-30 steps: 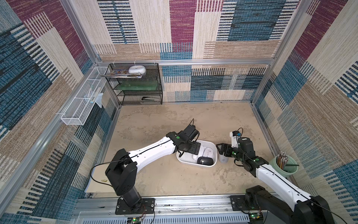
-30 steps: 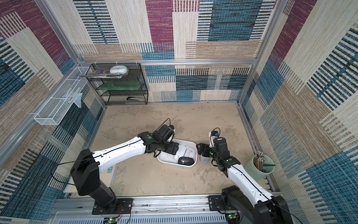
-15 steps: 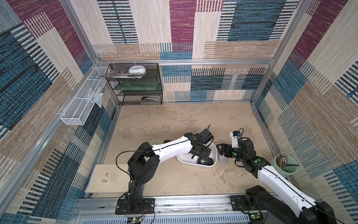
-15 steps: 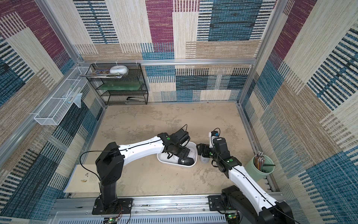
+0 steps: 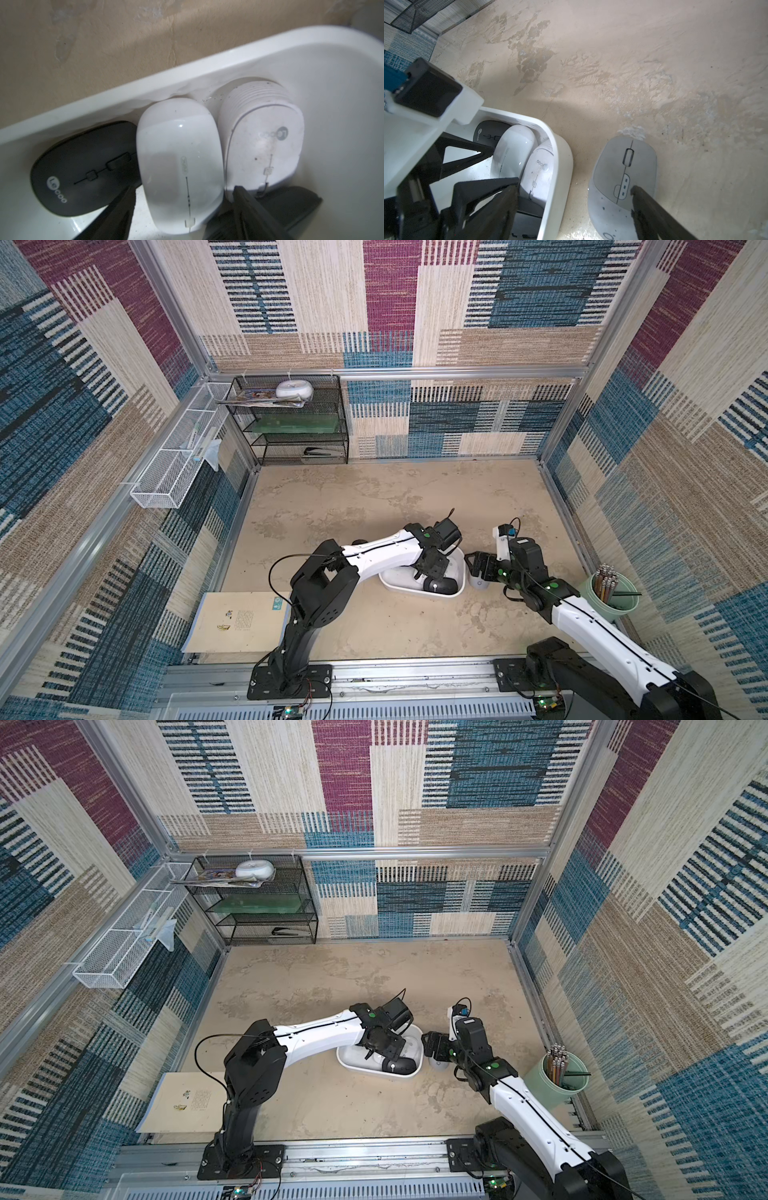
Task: Take out the mouse from the storage box
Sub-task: Pick up the mouse from the storage box.
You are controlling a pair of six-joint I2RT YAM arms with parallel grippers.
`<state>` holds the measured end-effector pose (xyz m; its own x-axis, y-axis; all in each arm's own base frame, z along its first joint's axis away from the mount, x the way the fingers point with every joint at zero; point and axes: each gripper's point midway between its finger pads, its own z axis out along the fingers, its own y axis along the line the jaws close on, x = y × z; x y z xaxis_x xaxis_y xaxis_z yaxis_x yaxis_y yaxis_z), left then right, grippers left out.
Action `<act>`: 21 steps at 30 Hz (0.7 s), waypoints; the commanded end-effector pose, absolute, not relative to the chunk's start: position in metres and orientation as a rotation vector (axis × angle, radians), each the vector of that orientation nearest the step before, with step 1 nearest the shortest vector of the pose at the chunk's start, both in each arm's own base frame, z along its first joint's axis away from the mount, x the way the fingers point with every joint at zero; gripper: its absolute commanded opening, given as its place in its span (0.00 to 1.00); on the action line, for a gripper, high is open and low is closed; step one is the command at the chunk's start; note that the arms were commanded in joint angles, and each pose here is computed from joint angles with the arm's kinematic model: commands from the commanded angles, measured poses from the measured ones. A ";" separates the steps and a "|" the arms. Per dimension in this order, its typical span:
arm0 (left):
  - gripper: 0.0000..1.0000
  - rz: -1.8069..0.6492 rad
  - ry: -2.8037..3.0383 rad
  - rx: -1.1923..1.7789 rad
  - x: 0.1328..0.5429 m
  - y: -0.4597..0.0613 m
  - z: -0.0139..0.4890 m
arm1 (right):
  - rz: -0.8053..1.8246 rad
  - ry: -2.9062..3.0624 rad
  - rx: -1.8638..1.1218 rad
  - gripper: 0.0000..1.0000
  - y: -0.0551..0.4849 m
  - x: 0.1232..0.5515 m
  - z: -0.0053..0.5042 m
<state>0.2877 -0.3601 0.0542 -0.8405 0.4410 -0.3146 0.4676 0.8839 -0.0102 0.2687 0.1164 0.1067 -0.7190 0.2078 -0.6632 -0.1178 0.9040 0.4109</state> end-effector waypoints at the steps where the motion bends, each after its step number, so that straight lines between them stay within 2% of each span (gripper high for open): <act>1: 0.76 -0.075 2.754 0.670 0.290 -0.357 0.051 | 0.558 2.276 0.049 0.89 0.117 0.272 0.109; 7: 0.70 -0.030 2.772 0.659 0.293 -0.355 0.042 | 0.541 2.278 0.046 0.89 0.115 0.271 0.106; 21: 0.69 0.032 2.790 0.659 0.298 -0.355 0.030 | 0.554 2.262 0.051 0.89 0.116 0.270 0.108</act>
<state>0.2991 -0.3612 0.0363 -0.8555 0.4333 -0.2835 0.4370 0.8979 0.0538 0.2678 0.1141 0.1052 -0.6990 0.2072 -0.6845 -0.1261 0.9064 0.4031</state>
